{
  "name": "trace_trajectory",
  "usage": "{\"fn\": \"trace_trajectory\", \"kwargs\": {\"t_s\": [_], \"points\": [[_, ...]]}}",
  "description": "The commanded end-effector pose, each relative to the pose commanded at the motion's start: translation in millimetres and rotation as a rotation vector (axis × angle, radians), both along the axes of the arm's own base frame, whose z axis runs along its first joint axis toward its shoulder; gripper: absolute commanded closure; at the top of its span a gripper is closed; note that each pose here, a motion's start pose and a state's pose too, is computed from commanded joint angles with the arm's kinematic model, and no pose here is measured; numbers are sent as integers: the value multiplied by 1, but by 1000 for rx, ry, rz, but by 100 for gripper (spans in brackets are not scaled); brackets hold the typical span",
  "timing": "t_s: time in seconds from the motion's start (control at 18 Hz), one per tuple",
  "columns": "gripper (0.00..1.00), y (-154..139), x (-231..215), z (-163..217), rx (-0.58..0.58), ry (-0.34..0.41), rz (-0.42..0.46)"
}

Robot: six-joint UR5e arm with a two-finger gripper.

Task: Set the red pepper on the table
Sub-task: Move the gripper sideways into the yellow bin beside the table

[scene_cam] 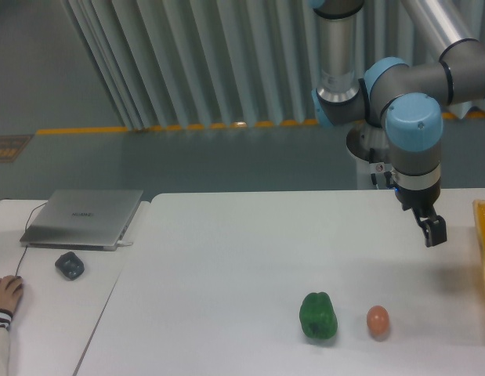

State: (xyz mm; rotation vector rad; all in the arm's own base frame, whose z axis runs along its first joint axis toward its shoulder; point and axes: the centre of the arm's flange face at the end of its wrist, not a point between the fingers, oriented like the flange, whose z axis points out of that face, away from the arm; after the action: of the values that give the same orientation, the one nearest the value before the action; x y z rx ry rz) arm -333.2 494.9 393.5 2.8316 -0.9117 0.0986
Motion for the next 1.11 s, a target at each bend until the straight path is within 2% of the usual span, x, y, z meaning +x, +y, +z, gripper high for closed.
{"fn": "trace_trajectory", "kwargs": {"t_s": [0.33, 0.83, 1.0, 1.11], "points": [[0, 1, 3, -6, 15, -23, 5], [0, -4, 1, -15, 96, 60, 14], [0, -3, -9, -12, 140, 129, 63], [0, -11, -22, -8, 143, 146, 96]]}}
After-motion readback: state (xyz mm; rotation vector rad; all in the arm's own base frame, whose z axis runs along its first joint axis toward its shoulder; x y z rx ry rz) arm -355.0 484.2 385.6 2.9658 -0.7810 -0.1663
